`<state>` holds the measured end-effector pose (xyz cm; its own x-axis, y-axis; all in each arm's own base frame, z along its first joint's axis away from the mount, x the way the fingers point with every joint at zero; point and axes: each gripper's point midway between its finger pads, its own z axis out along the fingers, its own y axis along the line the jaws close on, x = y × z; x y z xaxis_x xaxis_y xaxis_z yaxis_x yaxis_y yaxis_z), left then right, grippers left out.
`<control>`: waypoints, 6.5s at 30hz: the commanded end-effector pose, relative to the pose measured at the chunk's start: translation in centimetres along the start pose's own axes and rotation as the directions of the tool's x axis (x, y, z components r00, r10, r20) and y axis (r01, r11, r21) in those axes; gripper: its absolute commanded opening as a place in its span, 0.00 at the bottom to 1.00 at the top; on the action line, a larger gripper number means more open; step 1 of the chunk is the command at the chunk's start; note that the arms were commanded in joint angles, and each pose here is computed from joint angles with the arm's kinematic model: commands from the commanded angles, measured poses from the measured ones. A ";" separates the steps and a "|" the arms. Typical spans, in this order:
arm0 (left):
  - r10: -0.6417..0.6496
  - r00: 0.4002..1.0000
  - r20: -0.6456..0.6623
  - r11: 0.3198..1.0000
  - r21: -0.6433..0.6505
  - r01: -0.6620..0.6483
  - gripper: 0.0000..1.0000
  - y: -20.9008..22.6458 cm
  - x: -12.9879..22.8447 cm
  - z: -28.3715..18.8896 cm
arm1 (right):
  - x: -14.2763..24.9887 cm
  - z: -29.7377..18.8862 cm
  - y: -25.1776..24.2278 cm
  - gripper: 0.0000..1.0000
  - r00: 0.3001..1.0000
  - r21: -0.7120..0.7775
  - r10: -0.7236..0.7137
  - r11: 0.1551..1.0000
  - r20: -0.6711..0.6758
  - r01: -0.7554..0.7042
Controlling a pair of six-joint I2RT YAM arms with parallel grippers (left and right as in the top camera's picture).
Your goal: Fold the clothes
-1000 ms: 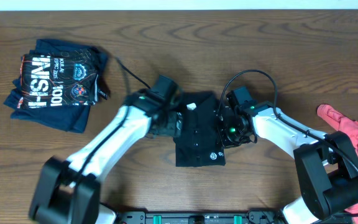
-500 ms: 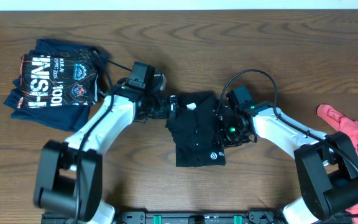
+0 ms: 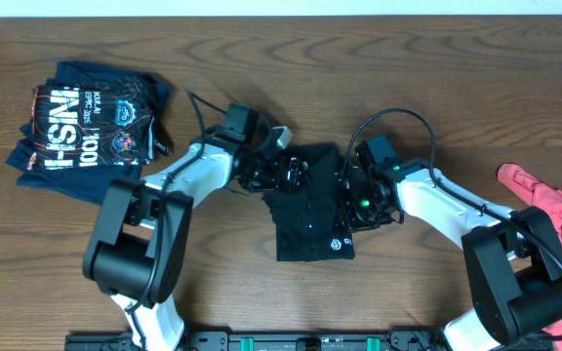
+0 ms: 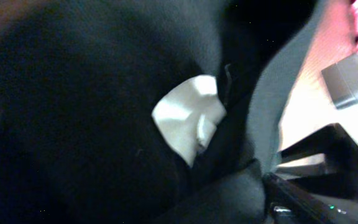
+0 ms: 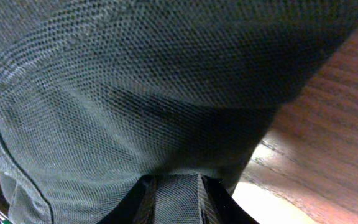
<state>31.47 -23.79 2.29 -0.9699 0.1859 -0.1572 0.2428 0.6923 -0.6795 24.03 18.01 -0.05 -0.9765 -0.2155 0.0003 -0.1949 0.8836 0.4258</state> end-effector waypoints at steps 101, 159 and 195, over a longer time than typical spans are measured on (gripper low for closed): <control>-0.073 0.967 0.245 0.813 -0.547 0.199 0.98 7.0 1.0 -15.6 | -9.1 -14.7 -9.1 0.99 0.820 0.160 0.051 0.972 0.570 -0.172; 0.532 0.387 0.753 0.828 -0.558 -0.052 0.98 -12.0 11.4 -34.9 | 12.0 -24.4 -5.5 0.99 0.641 0.349 -0.108 0.900 0.760 -0.262; 0.532 0.387 0.753 0.828 -0.558 -0.052 0.98 -12.0 11.4 -34.9 | 2.8 -22.7 -6.1 0.99 -0.006 0.496 -0.499 0.862 0.866 -0.102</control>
<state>18.07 -5.80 33.67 -0.2678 -0.0973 -0.9585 0.2673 0.9483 -0.1710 24.45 2.08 19.04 0.0375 -0.0100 -0.9992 -0.0936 0.9955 -0.0135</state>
